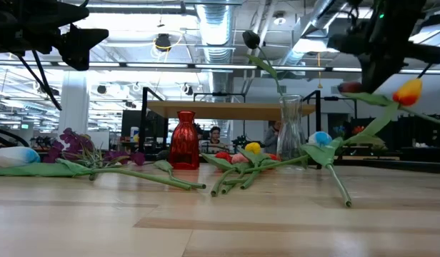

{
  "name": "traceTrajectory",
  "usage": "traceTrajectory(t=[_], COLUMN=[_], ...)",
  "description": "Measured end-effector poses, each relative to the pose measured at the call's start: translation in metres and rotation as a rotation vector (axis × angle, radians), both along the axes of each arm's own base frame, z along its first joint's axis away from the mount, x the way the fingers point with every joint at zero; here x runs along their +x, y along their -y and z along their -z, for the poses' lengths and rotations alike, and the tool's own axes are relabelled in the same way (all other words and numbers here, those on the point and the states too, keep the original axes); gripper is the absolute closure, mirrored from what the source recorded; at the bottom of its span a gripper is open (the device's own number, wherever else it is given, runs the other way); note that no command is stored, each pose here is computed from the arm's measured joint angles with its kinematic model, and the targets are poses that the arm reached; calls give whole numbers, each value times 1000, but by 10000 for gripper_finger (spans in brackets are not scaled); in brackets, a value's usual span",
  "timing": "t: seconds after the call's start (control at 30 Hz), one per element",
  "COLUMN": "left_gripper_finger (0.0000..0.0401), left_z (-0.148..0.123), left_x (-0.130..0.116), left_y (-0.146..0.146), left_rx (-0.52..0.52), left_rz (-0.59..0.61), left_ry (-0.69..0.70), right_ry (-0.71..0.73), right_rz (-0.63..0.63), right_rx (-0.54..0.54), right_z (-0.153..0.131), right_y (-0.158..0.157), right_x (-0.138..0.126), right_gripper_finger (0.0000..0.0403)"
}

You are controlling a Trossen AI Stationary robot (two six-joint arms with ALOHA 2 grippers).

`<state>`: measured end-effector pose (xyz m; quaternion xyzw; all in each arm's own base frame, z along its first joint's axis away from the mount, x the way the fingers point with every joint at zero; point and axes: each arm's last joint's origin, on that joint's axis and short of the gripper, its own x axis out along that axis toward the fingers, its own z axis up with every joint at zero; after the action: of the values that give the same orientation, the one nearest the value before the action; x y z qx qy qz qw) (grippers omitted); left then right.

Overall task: Pick and place flowers into a vace then onto a shelf
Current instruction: Put the dark red flower into the transparent vase

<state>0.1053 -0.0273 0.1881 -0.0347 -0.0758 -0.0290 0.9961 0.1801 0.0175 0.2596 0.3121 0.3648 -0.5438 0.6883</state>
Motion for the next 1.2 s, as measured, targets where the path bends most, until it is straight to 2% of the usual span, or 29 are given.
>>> traceTrajectory(t=[0.23,0.73,0.83,1.1,1.2], left_gripper_finger=[177,177,177,177,173], left_z=[0,0,-1,-12,-12], left_x=[0,0,0,-3,-2], left_y=[0,0,0,4,4], left_rx=[-24,-30,-72,-104,-130], left_rz=[3,1,20,177,190], left_ry=[-1,1,3,117,110], right_ry=[65,332,364,433,486], right_rz=[-155,-377,-415,-513,-583], right_rx=[-113,-569,-646,-747,-756], right_z=[-10,-35,-44,-75,-90], right_y=[-26,-68,-74,-90,-96], right_x=[-1,1,7,33,40], right_gripper_finger=[403,403,403,403,403])
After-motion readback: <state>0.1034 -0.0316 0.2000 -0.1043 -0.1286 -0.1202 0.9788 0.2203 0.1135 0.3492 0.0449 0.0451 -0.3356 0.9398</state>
